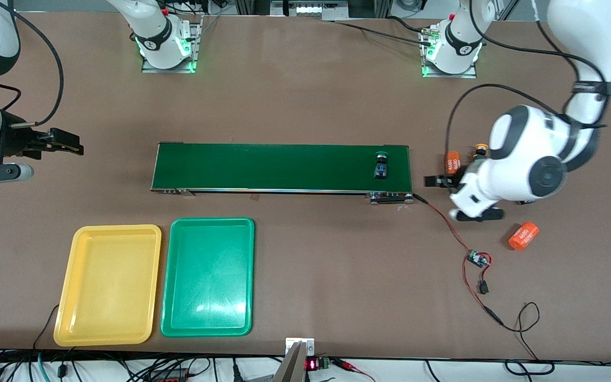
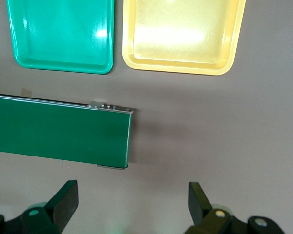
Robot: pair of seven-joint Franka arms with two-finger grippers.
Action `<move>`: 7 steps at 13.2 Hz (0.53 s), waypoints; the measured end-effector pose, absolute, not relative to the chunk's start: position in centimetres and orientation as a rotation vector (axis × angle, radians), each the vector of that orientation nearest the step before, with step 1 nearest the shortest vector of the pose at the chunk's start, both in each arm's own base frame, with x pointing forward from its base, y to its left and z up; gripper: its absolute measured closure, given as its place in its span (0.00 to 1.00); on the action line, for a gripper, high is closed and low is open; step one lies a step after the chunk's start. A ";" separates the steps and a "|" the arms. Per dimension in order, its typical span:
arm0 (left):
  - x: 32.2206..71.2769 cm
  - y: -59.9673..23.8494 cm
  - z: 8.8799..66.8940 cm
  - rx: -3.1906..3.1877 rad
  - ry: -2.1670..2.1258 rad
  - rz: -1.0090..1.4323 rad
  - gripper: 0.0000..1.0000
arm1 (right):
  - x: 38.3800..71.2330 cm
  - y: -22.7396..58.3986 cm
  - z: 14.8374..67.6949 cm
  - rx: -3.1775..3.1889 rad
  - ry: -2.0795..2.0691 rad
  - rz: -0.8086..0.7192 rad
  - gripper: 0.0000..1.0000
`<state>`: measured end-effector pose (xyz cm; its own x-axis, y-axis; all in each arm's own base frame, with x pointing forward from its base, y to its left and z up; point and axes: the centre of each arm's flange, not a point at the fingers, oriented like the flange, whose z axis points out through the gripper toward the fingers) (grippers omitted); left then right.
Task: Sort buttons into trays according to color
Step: 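Return the left gripper to the buttons and grasp an orange-base button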
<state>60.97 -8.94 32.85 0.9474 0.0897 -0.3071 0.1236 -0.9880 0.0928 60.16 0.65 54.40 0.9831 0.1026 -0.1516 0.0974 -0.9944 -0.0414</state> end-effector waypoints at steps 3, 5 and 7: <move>61.9 -3.1 33.1 3.030 0.262 -0.428 0.00 | 60.2 0.6 54.4 -3.095 -0.156 0.239 0.00; 62.2 1.8 31.6 3.022 0.384 -0.437 0.00 | 60.2 0.7 54.4 -3.095 -0.156 0.239 0.00; 62.3 7.3 28.7 3.028 0.463 -0.433 0.00 | 60.2 0.7 54.4 -3.094 -0.157 0.240 0.00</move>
<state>62.30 7.30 28.68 0.9160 0.2862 -0.2810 0.2996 -0.9541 0.0050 60.16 0.69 54.40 0.9830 0.1031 -0.1518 0.0979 -0.9943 -0.0415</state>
